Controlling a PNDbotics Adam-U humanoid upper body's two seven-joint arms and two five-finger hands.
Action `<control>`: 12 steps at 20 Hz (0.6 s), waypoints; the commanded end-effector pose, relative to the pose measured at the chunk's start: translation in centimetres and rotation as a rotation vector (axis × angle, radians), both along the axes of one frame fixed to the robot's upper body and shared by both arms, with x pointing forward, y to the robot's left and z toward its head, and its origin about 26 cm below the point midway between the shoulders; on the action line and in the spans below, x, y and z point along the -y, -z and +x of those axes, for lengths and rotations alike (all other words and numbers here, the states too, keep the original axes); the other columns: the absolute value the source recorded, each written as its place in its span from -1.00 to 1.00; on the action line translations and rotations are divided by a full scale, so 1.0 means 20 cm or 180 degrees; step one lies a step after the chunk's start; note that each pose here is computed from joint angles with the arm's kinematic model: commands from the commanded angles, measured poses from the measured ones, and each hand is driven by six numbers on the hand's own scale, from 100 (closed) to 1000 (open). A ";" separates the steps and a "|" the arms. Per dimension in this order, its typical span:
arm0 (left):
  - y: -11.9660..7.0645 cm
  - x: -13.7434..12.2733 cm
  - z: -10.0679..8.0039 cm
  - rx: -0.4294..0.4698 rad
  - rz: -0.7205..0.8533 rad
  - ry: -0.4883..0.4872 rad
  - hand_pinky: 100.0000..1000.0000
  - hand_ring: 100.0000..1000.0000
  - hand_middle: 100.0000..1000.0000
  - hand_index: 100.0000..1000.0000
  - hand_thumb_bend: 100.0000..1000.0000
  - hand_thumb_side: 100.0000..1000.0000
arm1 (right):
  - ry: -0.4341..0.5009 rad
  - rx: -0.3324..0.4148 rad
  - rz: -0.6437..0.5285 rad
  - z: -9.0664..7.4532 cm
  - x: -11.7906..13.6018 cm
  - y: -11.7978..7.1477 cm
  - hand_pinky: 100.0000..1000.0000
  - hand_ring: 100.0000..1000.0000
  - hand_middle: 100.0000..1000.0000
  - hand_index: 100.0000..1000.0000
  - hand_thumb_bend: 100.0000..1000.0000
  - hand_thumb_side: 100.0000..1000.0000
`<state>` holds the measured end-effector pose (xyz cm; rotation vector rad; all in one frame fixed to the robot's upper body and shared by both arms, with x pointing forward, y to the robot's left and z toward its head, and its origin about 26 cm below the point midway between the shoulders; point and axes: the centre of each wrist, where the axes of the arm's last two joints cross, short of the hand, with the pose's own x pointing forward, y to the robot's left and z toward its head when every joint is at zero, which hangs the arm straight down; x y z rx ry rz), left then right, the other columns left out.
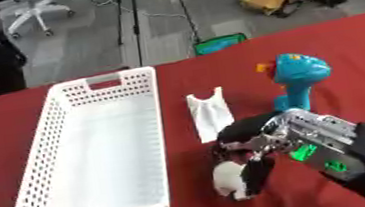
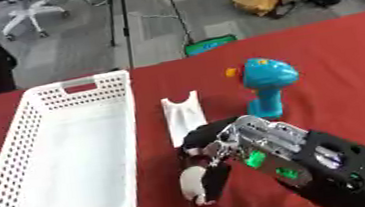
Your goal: Pick up objects on the table and place them in the box.
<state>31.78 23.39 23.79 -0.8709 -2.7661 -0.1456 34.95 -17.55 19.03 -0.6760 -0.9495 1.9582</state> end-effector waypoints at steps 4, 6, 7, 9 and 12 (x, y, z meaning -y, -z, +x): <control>-0.04 0.00 -0.02 0.0111 0.0008 0.0002 0.20 0.25 0.26 0.36 -1.00 0.72 | 0.0102 0.0052 0.0009 0.00 0.03 -0.05 -0.02 0.03 0.18 0.56 -0.10 -0.32; -0.04 0.00 -0.02 0.0111 0.0006 0.0001 0.20 0.25 0.26 0.36 -1.00 0.72 | 0.0111 0.0049 0.0008 0.00 0.03 -0.05 -0.10 -0.01 0.18 0.56 -0.12 -0.34; -0.04 0.00 -0.02 0.0111 0.0005 0.0001 0.20 0.25 0.26 0.36 -1.00 0.72 | 0.0115 0.0049 0.0008 0.00 0.03 -0.05 -0.16 -0.06 0.16 0.54 -0.16 -0.36; -0.04 0.00 -0.02 0.0113 0.0004 0.0002 0.20 0.25 0.26 0.36 -1.00 0.72 | 0.0123 0.0052 0.0011 0.00 0.03 -0.05 -0.21 -0.11 0.14 0.52 -0.17 -0.40; -0.04 0.00 -0.02 0.0111 0.0004 0.0001 0.20 0.25 0.26 0.36 -1.00 0.72 | 0.0129 0.0060 0.0012 0.00 0.03 -0.06 -0.24 -0.14 0.13 0.52 -0.16 -0.45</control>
